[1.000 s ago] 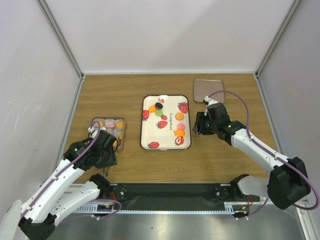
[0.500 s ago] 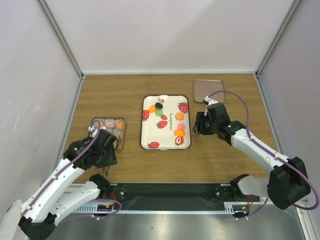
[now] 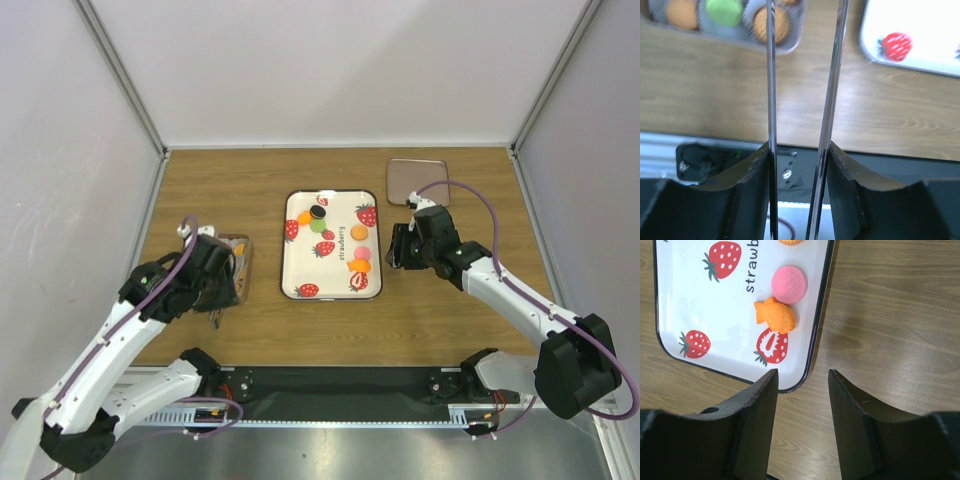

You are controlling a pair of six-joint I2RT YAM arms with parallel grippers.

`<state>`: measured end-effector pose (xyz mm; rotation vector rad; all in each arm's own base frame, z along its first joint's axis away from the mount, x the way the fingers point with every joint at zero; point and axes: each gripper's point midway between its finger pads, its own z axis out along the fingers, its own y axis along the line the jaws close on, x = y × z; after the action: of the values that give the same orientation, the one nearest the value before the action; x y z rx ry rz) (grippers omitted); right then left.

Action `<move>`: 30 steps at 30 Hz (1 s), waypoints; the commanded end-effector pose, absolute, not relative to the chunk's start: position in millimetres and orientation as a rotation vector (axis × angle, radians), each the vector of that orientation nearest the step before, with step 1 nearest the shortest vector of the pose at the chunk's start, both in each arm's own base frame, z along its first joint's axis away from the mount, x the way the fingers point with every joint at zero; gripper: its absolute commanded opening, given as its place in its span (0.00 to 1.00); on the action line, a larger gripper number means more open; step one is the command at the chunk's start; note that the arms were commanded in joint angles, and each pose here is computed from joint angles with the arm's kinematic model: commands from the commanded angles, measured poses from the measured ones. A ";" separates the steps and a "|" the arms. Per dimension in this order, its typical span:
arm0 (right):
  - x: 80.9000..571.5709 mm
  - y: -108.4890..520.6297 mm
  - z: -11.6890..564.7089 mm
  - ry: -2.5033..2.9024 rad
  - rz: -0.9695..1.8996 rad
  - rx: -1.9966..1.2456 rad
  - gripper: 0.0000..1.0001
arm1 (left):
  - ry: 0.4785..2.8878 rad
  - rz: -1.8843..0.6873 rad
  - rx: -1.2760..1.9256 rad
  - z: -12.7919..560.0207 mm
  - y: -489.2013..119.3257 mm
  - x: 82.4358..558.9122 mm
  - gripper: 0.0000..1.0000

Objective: Pack the cookies

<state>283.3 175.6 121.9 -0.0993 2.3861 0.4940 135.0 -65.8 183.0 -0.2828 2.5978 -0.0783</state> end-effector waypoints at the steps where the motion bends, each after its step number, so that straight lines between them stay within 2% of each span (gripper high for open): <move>1: 296.2 179.9 145.9 2.316 0.495 -0.101 0.50 | 2.457 -0.211 -0.214 217.2 -96.5 180.3 0.49; 4: 297.0 174.2 156.7 2.307 0.467 -0.087 0.50 | 2.375 -0.319 -0.153 236.9 -134.7 216.3 0.48; 9: 299.2 146.6 216.6 2.201 0.394 0.043 0.51 | 2.318 -0.420 0.004 247.1 -217.2 263.0 0.49; 12: 279.3 121.0 263.2 2.109 0.383 0.133 0.53 | 2.251 -0.526 0.100 258.5 -277.3 280.2 0.50; 14: 265.0 100.5 294.3 2.024 0.360 0.190 0.53 | 2.266 -0.563 0.190 238.9 -325.8 287.0 0.50; 16: 249.4 82.8 318.0 1.977 0.334 0.240 0.54 | 2.232 -0.614 0.267 244.2 -368.0 287.9 0.50; 17: 240.5 72.4 332.1 1.929 0.324 0.273 0.55 | 2.281 -0.585 0.312 215.6 -388.6 291.2 0.50; 19: 226.3 62.2 346.1 1.903 0.321 0.299 0.55 | 2.242 -0.664 0.384 220.3 -430.1 285.3 0.49; 20: 218.6 56.1 352.1 1.879 0.320 0.315 0.56 | 2.278 -0.637 0.424 191.7 -446.6 285.7 0.49; 21: 214.4 53.1 355.0 1.871 0.317 0.319 0.55 | 2.247 -0.659 0.449 199.0 -463.2 286.0 0.50; 23: 205.6 46.7 357.7 1.871 0.307 0.334 0.56 | 2.280 -0.633 0.529 162.7 -491.1 275.9 0.50; 24: 200.1 44.1 357.0 1.880 0.303 0.339 0.56 | 2.257 -0.653 0.570 162.0 -508.5 270.3 0.50; 30: 189.4 41.6 364.8 1.872 0.322 0.338 0.56 | 2.287 -0.563 0.673 97.1 -546.3 263.9 0.50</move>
<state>196.9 48.2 362.2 0.3134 1.8605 0.3395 255.8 -525.7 83.9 0.6484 2.3682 -0.5398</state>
